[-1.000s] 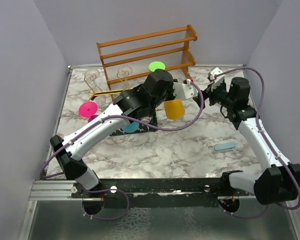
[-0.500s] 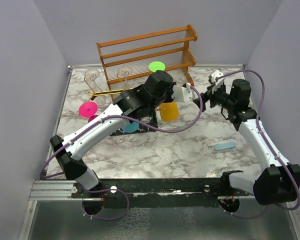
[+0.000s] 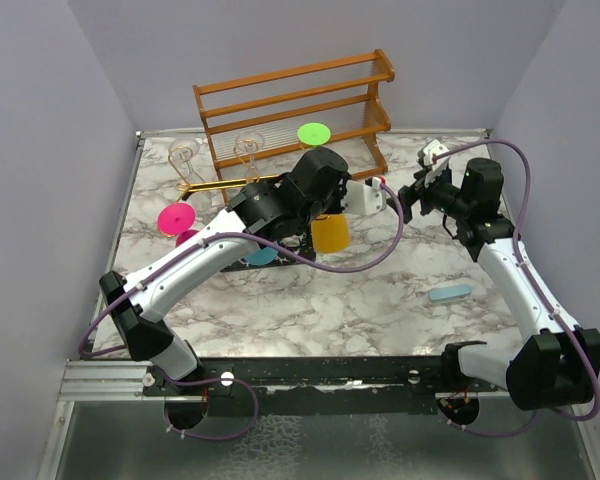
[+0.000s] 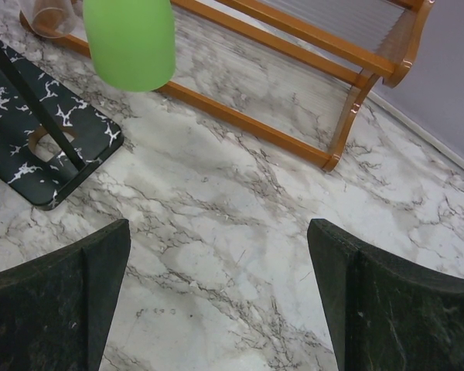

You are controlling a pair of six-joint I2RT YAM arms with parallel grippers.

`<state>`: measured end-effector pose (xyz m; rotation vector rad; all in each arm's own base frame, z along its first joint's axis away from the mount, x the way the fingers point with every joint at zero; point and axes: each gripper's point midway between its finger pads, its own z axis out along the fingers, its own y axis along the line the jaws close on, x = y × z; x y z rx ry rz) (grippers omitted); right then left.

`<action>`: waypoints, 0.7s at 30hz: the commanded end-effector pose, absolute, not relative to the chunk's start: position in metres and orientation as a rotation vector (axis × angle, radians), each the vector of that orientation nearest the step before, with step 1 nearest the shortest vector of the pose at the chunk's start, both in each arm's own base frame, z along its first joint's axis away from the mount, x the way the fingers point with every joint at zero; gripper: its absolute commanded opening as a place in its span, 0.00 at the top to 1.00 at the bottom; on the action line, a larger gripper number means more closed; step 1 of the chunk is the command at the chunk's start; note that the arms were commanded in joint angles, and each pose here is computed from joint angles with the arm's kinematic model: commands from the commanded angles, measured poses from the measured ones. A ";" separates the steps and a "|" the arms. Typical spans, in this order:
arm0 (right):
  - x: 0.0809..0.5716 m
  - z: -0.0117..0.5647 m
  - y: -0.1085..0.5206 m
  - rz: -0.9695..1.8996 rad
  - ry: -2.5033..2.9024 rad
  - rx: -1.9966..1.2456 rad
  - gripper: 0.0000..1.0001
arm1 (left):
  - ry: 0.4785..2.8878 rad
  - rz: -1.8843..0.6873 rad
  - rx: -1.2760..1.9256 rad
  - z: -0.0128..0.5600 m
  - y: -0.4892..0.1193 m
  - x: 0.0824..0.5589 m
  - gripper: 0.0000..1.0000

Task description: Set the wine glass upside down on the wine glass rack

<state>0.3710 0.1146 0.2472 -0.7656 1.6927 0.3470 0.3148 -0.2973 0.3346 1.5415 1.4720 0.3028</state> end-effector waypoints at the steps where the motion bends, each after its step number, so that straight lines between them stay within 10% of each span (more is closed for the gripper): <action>1: 0.369 0.253 0.116 0.350 1.649 -0.792 0.04 | 1.441 0.275 1.566 0.349 -0.287 0.299 1.00; 21: 0.368 0.249 0.114 0.354 1.652 -0.801 0.04 | 1.427 0.208 1.666 0.354 -0.273 0.275 1.00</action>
